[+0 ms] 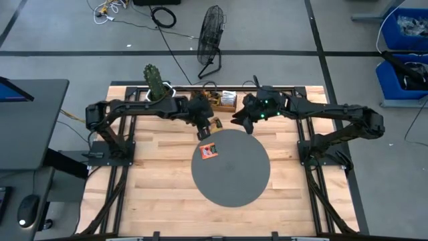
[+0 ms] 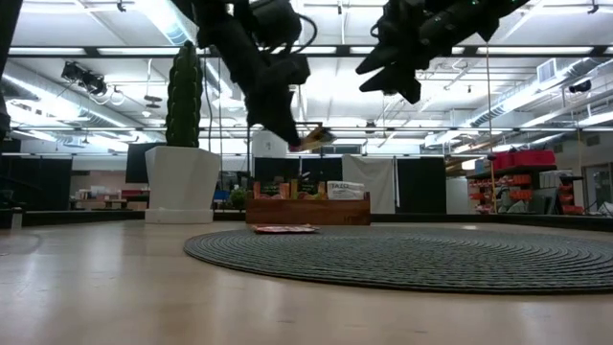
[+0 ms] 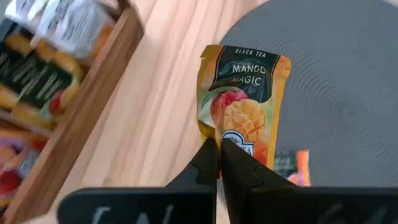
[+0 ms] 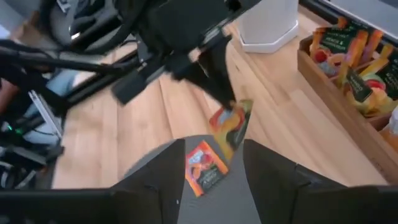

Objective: Pick & Place Tea
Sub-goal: Put the yellow tea bag into the middle section of the wooden organizer

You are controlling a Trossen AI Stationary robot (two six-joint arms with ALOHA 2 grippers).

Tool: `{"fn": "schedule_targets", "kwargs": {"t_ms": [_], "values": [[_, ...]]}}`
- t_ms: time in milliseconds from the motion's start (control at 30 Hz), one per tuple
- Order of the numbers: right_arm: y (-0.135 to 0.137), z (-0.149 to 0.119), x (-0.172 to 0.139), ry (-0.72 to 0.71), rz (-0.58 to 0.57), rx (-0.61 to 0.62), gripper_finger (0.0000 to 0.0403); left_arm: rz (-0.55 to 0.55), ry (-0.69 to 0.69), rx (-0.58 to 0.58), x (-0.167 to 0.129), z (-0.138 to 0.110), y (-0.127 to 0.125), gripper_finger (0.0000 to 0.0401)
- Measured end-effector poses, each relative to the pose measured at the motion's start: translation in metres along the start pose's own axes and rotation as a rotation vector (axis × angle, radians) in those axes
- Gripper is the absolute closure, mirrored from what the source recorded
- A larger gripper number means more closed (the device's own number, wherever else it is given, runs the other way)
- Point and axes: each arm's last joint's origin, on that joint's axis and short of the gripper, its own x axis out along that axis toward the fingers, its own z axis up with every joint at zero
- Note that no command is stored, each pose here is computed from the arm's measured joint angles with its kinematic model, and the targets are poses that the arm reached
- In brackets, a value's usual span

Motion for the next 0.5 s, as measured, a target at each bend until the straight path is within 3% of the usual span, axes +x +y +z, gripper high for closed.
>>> {"fn": "schedule_targets", "kwargs": {"t_ms": [233, 500], "values": [[-0.018, 0.007, 0.018, 0.12, 0.077, 0.139, 0.0234, 0.028, -0.048, 0.012, -0.002, 0.007, -0.019, 0.0395], [-0.028, -0.001, 0.042, 0.184, 0.075, 0.176, 0.0234, 0.029, -0.08, -0.017, -0.003, 0.01, -0.02, 0.0395]]}}
